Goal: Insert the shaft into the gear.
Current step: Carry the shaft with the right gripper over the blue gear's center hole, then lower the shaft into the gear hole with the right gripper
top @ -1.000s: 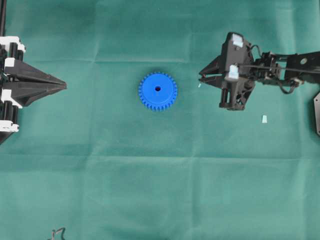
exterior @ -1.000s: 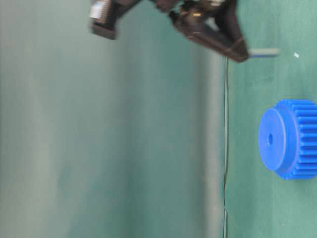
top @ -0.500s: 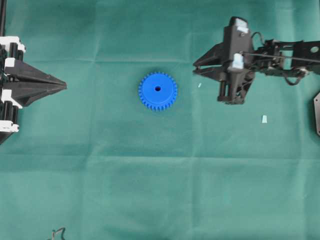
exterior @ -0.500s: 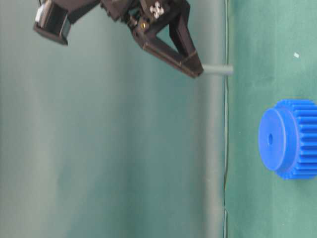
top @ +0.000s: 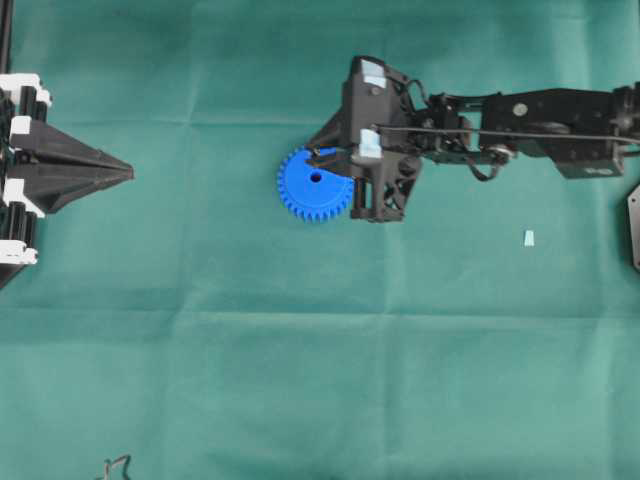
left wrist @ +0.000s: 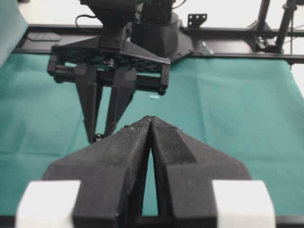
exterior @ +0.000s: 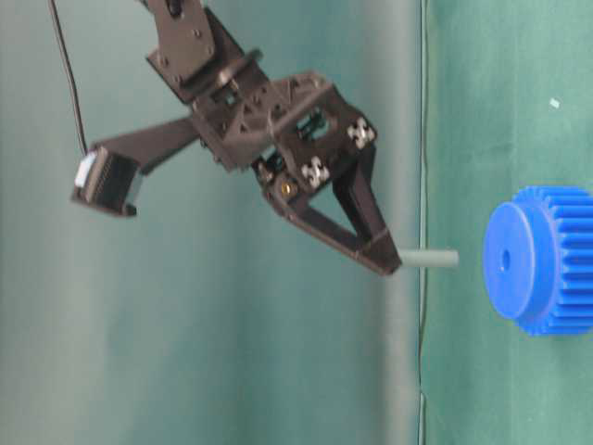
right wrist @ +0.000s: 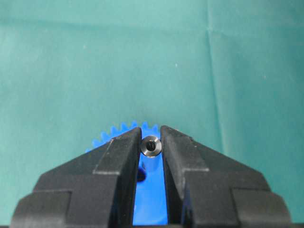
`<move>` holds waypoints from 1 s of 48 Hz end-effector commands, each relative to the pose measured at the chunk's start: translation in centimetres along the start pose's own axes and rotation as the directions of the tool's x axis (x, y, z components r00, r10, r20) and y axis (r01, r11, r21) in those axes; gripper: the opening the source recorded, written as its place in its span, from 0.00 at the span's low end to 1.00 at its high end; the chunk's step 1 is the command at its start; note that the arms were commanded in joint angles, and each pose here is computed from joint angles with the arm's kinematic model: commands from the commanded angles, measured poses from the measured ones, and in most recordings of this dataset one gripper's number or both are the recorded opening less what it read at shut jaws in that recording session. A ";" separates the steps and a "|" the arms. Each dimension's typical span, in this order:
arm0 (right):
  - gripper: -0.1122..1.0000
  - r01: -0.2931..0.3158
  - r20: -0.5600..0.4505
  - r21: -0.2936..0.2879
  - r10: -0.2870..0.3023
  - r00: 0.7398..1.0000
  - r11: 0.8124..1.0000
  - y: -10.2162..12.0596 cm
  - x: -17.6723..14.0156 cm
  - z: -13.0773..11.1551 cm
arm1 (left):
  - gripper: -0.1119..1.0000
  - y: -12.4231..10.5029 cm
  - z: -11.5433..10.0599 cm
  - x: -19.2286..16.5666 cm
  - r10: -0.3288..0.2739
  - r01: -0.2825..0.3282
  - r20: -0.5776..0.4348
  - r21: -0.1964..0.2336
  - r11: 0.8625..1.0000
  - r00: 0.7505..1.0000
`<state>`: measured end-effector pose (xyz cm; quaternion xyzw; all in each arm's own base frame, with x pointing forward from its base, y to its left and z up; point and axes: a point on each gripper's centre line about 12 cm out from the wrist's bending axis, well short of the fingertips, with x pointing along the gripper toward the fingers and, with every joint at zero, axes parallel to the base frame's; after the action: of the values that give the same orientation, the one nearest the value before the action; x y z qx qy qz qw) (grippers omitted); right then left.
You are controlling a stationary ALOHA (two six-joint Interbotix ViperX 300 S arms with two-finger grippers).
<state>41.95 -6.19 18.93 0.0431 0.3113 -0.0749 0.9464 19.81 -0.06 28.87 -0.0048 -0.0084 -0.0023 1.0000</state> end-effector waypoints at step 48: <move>0.25 -0.002 -0.037 0.034 0.004 0.999 0.999 0.3 3.4 -2.9 | 0.10 0.0 1.2 0.2 0.001 -0.001 0.025 0.005 1.000 1.000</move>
<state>42.69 -5.87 13.48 0.0609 0.3448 -0.0780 0.9334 19.79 -0.09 28.79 -0.0047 -0.0046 -0.0030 1.0000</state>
